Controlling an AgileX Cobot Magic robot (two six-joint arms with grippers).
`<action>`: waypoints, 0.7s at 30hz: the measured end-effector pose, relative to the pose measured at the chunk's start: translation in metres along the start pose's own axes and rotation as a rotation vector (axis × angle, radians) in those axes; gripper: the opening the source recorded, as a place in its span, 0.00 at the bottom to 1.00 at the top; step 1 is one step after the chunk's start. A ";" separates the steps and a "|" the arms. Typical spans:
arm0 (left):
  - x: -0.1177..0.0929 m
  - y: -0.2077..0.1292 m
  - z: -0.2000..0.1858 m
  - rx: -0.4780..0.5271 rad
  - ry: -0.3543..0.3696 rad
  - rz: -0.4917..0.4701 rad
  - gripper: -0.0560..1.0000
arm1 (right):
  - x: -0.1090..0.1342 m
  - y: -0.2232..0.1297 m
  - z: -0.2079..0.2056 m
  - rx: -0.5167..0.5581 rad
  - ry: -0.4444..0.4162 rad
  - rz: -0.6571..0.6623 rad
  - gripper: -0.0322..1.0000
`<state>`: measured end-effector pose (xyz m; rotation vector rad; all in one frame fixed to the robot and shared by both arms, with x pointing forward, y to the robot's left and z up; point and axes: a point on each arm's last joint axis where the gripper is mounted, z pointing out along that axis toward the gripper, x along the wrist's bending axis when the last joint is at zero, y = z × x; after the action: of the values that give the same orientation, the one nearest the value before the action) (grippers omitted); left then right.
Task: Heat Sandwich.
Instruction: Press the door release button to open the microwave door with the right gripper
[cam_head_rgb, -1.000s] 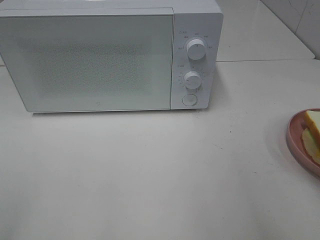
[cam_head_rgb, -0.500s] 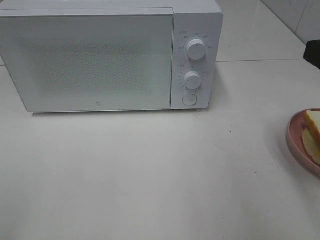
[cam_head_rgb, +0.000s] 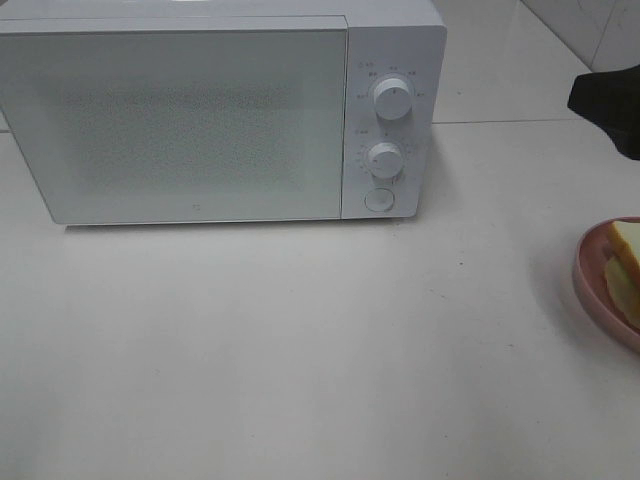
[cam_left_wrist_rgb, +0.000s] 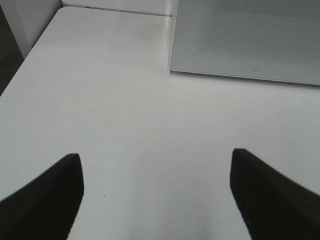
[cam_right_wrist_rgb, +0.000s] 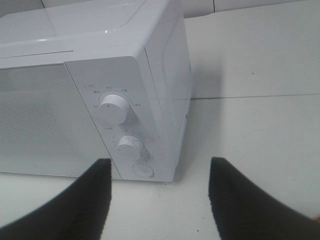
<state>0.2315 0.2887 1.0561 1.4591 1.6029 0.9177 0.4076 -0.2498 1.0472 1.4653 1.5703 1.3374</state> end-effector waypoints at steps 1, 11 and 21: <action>0.000 0.000 0.000 0.000 0.000 0.000 0.77 | 0.000 0.000 0.000 0.000 0.000 0.000 0.60; 0.000 0.000 0.000 0.000 0.000 0.000 0.77 | -0.001 -0.010 0.026 0.044 0.007 0.073 0.23; 0.000 0.000 0.000 0.000 0.000 0.000 0.77 | 0.002 -0.023 0.054 0.072 0.053 0.159 0.05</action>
<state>0.2315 0.2887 1.0561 1.4591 1.6029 0.9177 0.4487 -0.2313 1.0097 1.6408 1.5774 1.4328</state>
